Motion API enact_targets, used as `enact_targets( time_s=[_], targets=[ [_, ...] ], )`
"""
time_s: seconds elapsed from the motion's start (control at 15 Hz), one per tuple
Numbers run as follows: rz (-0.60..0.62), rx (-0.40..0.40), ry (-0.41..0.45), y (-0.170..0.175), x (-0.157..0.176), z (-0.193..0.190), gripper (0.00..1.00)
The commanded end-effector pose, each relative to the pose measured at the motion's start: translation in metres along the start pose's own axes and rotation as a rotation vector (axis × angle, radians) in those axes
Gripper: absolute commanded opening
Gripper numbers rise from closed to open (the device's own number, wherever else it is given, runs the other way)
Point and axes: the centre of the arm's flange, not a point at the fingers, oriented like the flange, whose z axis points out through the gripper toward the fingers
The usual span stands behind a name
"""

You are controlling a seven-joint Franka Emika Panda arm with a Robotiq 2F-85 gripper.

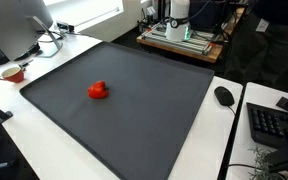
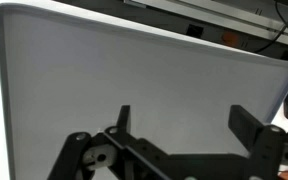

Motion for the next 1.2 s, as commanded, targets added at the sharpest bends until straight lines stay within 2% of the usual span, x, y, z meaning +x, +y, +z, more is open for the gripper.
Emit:
enact_targets(
  time_s=[0.0,0.73,0.93,1.13],
  targets=[
    [0.000,0.000,0.000,0.000,0.000,0.000,1.00],
    [0.000,0.000,0.001,0.000,0.000,0.000,1.00],
    [-0.100,-0.045,-0.015,-0.015,0.020,0.013,1.00],
    [-0.222,-0.099,-0.071,-0.038,0.050,0.029,1.00]
  ],
)
